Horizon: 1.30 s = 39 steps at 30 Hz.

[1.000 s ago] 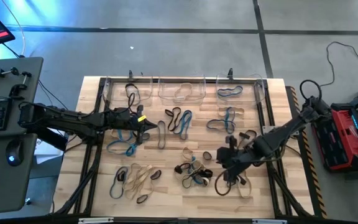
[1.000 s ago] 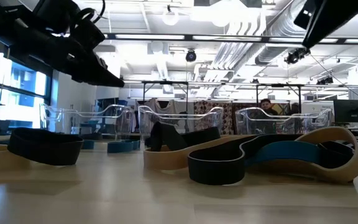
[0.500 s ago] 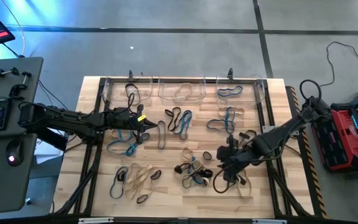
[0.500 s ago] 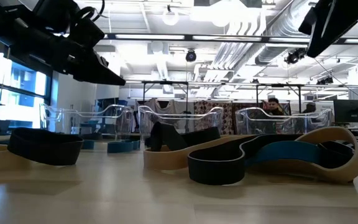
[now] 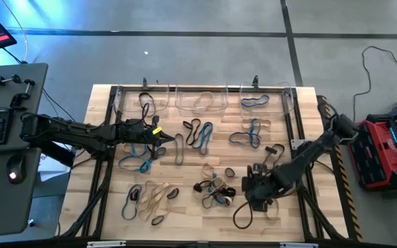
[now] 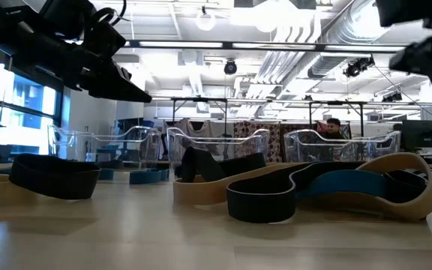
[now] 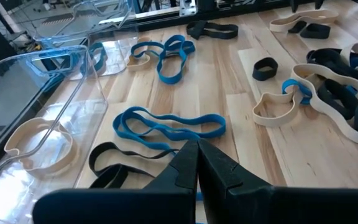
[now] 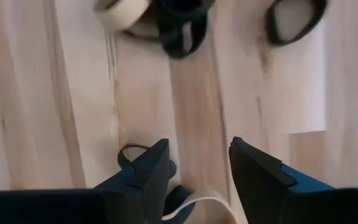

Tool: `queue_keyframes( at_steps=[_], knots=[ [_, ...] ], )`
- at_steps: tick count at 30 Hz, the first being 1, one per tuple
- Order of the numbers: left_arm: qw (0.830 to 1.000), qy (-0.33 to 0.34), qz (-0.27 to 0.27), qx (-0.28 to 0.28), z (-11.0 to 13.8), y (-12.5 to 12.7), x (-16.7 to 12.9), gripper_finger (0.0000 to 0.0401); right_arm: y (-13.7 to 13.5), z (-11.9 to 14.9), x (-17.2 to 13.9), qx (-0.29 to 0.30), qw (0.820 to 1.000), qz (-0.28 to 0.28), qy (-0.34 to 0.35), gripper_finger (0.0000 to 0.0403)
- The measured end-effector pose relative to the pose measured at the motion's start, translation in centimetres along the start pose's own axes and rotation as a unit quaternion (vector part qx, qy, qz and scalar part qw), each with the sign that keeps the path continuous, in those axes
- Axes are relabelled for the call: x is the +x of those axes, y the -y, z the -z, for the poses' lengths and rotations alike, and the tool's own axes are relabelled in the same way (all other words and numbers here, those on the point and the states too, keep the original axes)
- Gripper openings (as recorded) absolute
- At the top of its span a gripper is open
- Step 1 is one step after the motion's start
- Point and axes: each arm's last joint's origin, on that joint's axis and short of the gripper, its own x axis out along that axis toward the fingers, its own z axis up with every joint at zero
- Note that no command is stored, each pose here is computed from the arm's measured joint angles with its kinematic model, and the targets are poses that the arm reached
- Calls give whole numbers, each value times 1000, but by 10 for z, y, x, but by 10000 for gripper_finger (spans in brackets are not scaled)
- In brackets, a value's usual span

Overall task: Sort rubber bands into baskets
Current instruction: Put the black rubber band into the left transparent bin

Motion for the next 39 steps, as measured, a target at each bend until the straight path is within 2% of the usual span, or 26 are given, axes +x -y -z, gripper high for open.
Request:
queue_keyframes(
  at_steps=[5,14,19,22,26,33,39],
  knots=[
    [1000,0,0,5,0,0,0,0,-6,1,19,-17,998,-18,-53,158],
    [1000,0,1,1,0,0,0,0,-16,7,45,-59,993,-8,-102,150],
    [1000,2,0,-1,0,0,0,0,-13,4,49,-68,992,-4,-107,109],
    [1000,2,0,-3,0,0,0,0,-8,0,48,-58,993,-6,-107,66],
    [1000,2,0,-28,0,0,0,0,-5,-4,48,-48,990,-35,-125,8],
    [999,2,0,-39,0,0,0,0,-1,-9,48,-51,991,-46,-115,2],
    [1000,2,0,-31,0,0,0,0,6,-20,36,-50,995,-40,-75,1]
  ],
)
